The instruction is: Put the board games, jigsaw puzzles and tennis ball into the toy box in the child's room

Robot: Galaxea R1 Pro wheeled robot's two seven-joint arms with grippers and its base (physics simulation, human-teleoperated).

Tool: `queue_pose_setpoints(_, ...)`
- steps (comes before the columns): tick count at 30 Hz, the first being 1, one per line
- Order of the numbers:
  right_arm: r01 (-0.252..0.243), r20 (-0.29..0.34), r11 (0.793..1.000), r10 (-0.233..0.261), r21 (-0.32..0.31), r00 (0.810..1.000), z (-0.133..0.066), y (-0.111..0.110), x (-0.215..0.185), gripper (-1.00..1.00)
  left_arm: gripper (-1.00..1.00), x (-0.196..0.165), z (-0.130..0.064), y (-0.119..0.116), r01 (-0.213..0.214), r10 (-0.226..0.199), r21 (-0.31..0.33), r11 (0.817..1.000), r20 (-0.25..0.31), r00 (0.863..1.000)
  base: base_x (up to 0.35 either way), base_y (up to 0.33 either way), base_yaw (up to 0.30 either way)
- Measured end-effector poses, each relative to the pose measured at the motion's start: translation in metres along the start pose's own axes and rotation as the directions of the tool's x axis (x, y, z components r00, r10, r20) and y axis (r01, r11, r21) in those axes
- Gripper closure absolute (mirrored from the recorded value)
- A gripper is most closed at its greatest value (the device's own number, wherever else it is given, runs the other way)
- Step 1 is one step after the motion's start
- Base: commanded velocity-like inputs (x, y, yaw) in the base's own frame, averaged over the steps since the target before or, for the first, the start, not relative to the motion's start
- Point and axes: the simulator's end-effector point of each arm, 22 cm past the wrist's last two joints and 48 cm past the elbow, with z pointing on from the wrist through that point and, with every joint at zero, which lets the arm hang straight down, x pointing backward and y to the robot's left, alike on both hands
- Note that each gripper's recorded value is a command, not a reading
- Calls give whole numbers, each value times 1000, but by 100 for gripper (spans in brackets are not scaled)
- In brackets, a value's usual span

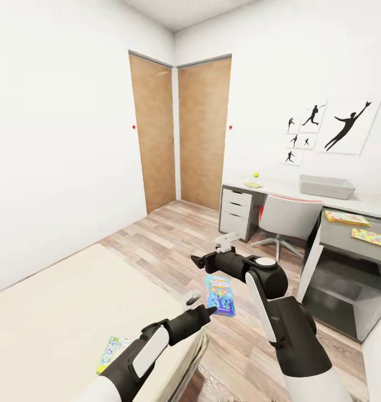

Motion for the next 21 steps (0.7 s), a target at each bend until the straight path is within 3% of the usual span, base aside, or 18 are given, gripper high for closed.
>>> queue_pose_setpoints(21, -2, -2, 1000, 2, 0, 1000, -12, 4, -23, -100, 100, -10, -8, -24, 1, -1, -1, 1000, 1, 1000, 0, 0, -292)
